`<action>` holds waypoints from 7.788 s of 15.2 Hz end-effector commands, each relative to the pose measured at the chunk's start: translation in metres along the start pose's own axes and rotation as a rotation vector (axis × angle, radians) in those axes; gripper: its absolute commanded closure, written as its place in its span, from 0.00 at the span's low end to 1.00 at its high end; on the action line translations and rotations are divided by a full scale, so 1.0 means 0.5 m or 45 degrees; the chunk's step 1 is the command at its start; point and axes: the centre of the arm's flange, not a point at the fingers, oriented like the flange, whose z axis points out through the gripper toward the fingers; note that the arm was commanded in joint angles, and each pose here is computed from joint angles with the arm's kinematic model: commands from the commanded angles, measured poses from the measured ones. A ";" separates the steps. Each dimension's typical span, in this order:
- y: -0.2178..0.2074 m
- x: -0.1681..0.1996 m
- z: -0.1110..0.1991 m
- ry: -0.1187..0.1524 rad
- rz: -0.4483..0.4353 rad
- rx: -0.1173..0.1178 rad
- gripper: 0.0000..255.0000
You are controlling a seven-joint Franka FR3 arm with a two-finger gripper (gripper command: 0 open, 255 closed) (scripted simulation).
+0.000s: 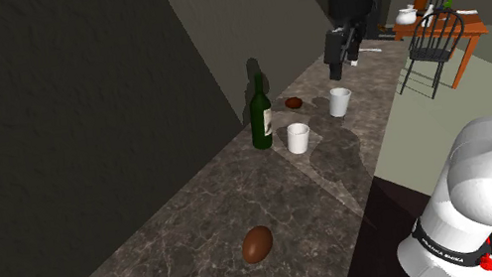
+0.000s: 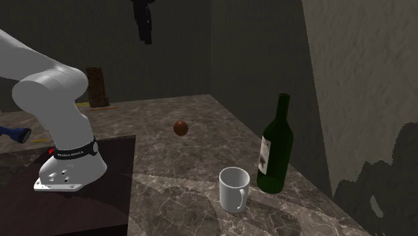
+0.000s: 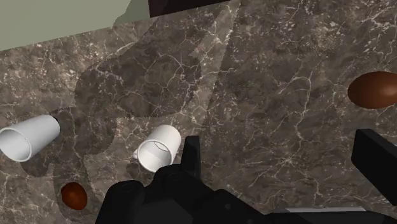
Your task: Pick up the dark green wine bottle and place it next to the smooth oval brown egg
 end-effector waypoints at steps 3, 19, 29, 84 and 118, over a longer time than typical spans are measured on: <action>0.025 0.042 0.018 0.007 -0.006 0.011 0.00; 0.216 0.389 0.163 0.061 -0.057 0.098 0.00; 0.323 0.612 0.253 0.095 -0.089 0.152 0.00; 0.392 0.719 0.109 0.110 -0.104 0.176 1.00; -0.031 0.191 -0.374 0.110 -0.104 0.176 1.00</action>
